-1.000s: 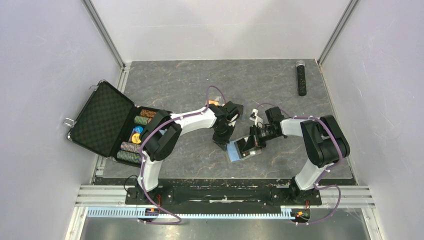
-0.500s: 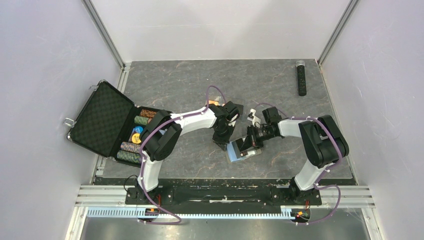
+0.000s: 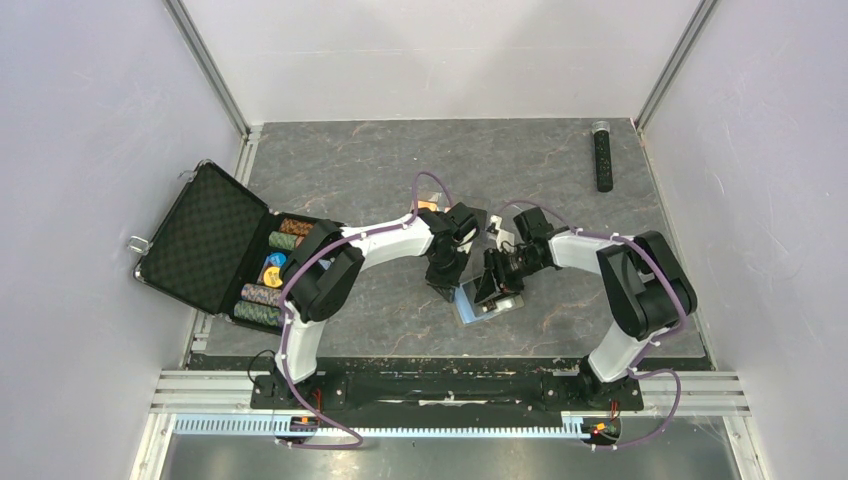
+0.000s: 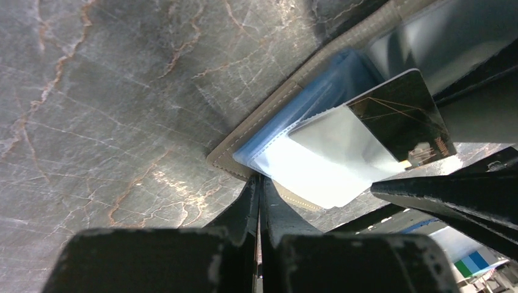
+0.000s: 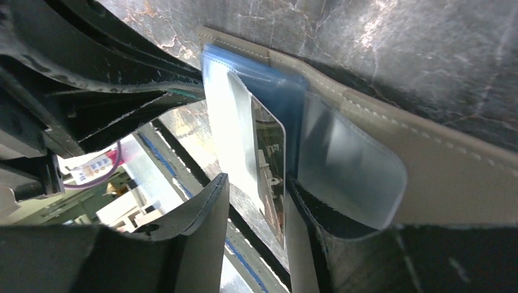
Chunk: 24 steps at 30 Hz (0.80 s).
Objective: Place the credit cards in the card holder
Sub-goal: Insert the credit card into the card holder.
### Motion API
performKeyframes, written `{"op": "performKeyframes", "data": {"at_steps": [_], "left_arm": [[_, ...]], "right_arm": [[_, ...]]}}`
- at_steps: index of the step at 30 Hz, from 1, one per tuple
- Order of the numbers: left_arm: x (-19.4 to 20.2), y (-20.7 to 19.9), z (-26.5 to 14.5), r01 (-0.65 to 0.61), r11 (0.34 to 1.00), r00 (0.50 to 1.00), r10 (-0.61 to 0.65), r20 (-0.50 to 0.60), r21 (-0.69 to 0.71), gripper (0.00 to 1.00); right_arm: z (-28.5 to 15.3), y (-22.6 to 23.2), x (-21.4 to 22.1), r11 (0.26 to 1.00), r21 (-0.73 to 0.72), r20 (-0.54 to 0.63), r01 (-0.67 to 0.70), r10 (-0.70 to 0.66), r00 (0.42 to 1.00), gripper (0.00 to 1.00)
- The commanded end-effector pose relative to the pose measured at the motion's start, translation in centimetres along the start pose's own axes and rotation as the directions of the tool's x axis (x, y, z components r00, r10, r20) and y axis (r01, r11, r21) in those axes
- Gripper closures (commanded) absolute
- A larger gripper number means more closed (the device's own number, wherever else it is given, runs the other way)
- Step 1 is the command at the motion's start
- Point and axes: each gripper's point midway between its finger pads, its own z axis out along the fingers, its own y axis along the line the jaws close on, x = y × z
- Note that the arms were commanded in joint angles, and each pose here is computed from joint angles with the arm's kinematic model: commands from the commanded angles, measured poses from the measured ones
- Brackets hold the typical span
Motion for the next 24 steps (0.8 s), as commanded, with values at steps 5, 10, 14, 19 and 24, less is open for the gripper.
{"op": "performKeyframes", "data": {"at_steps": [5, 10, 14, 19, 24], "left_arm": [[1.2, 0.2, 2.6, -0.03, 1.0, 0.998, 0.029, -0.062, -0.008, 0.98], [1.1, 0.2, 2.6, -0.031, 0.999, 0.998, 0.03, -0.061, -0.007, 0.98], [1.2, 0.2, 2.6, -0.031, 0.999, 0.998, 0.03, -0.062, -0.008, 0.98], [1.2, 0.3, 2.7, -0.029, 1.0, 0.998, 0.028, -0.063, -0.009, 0.98], [1.3, 0.3, 2.7, -0.028, 1.0, 0.997, 0.028, -0.066, -0.008, 0.98]], "right_arm": [[-1.9, -2.3, -0.5, 0.967, 0.231, -0.022, 0.102, -0.1, 0.995, 0.48], [-2.0, -2.4, -0.1, 0.951, 0.277, -0.062, 0.135, -0.122, 0.991, 0.4], [-2.5, -2.8, -0.2, 0.93, 0.328, -0.077, 0.168, -0.151, 0.986, 0.31], [-2.9, -2.5, -0.9, 0.919, 0.339, -0.063, 0.203, -0.194, 0.979, 0.24], [-2.5, -2.5, -0.9, 0.919, 0.323, -0.082, 0.228, -0.213, 0.974, 0.23]]}}
